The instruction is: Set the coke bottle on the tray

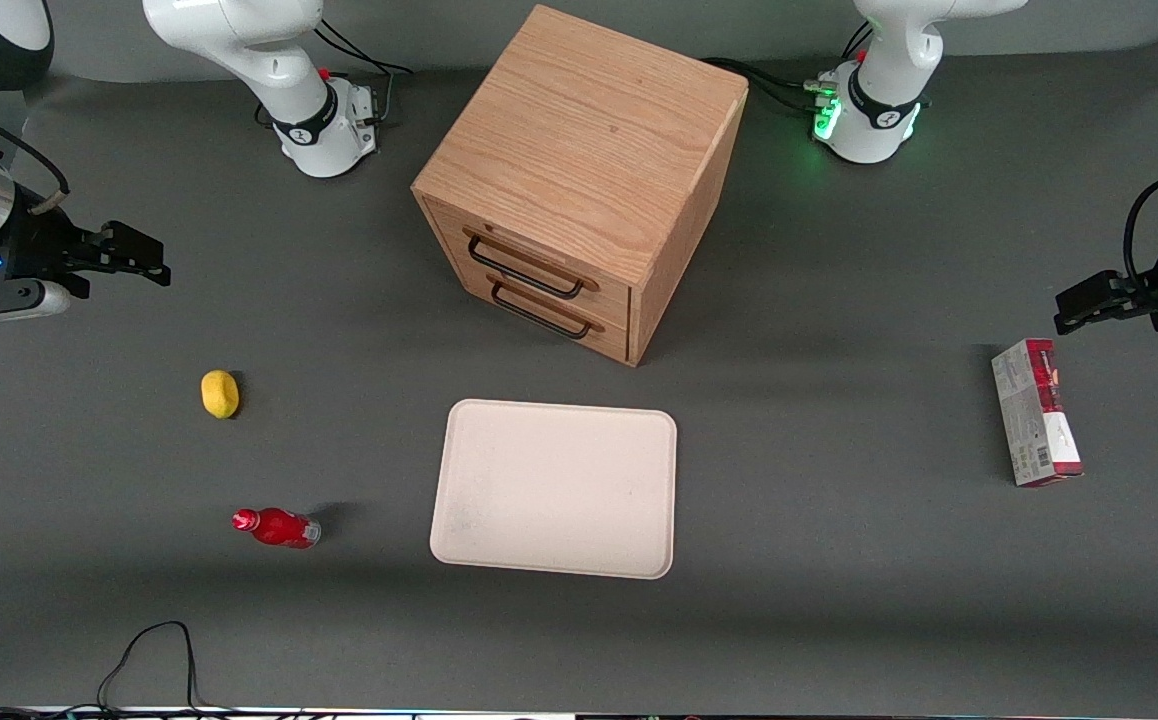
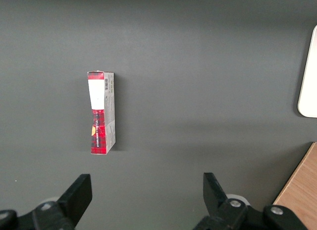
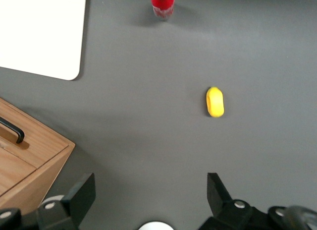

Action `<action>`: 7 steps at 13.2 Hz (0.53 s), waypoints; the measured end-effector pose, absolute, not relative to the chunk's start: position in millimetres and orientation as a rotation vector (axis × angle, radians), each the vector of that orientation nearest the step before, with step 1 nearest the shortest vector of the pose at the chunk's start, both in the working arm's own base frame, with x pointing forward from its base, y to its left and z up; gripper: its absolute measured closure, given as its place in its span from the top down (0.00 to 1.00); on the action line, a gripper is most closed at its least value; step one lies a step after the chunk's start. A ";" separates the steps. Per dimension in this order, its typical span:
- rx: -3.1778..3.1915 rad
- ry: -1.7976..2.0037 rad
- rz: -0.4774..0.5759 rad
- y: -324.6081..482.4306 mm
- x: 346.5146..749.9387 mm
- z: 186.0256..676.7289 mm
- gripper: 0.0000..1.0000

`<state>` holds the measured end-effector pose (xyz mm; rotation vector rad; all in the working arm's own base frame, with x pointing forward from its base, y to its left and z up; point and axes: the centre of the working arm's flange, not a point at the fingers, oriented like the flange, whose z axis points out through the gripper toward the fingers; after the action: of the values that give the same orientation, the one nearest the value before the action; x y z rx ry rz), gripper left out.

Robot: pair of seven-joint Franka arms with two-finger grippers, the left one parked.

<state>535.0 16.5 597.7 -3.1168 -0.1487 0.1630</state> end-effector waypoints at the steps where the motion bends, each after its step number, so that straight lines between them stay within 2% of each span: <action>1: -3.116 -0.137 0.173 11.8 533.9 599.8 1.00; 7: -3.104 -0.206 0.208 0.1 528.7 611.3 1.00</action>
<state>528.7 0.1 611.3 -3.1038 -0.2056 0.2083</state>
